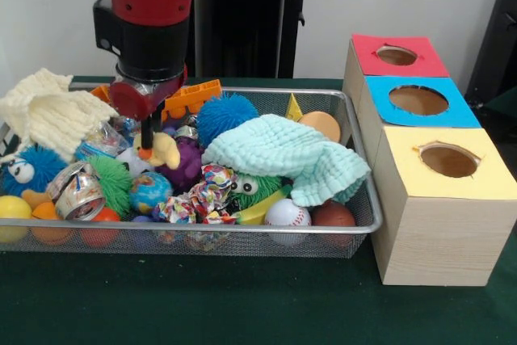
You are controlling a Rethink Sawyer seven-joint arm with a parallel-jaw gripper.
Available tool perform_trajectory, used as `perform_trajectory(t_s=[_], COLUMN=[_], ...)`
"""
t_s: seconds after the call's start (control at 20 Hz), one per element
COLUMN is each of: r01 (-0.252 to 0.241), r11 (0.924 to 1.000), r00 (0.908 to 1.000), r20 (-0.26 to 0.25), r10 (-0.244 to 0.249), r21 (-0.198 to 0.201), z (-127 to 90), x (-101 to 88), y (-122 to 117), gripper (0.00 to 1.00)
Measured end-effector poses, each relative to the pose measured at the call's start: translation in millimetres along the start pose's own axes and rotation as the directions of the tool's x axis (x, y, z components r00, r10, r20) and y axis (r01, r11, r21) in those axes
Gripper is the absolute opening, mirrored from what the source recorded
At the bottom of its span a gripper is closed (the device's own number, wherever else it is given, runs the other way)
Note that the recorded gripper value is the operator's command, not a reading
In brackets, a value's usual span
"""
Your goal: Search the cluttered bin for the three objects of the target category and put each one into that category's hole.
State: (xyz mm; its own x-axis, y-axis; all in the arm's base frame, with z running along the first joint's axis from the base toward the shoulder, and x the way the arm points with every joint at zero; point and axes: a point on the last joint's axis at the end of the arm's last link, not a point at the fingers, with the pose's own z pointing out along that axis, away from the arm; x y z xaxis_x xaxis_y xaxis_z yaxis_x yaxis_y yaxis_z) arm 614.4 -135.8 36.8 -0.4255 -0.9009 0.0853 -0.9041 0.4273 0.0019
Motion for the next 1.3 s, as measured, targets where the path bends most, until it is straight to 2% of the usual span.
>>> perform_trajectory(t_s=[0.35,0.55,0.7,0.8,1.05,1.3], r01=[-0.022,-0.021,-0.023,-0.031,-0.039,-0.028], r11=[0.9995,0.9988,0.9971,0.9942,0.9869,0.9797], r00=[0.998,0.9956,0.9897,0.9808,0.9617,0.9486], r20=[0.059,0.09,0.139,0.189,0.262,0.304], r10=[0.024,0.025,0.033,0.05,0.08,0.088], r21=[-0.024,-0.043,-0.073,-0.103,-0.157,-0.199], z=[-35.2,-49.4,-68.2,-84.9,-110.1,-121.6], x=[-12.6,-26.8,-45.3,-58.3,-72.1,-82.8], y=[10.5,19.0,28.9,35.3,46.4,58.8], gripper=[0.0,0.0,0.0,0.0,0.0,0.0])
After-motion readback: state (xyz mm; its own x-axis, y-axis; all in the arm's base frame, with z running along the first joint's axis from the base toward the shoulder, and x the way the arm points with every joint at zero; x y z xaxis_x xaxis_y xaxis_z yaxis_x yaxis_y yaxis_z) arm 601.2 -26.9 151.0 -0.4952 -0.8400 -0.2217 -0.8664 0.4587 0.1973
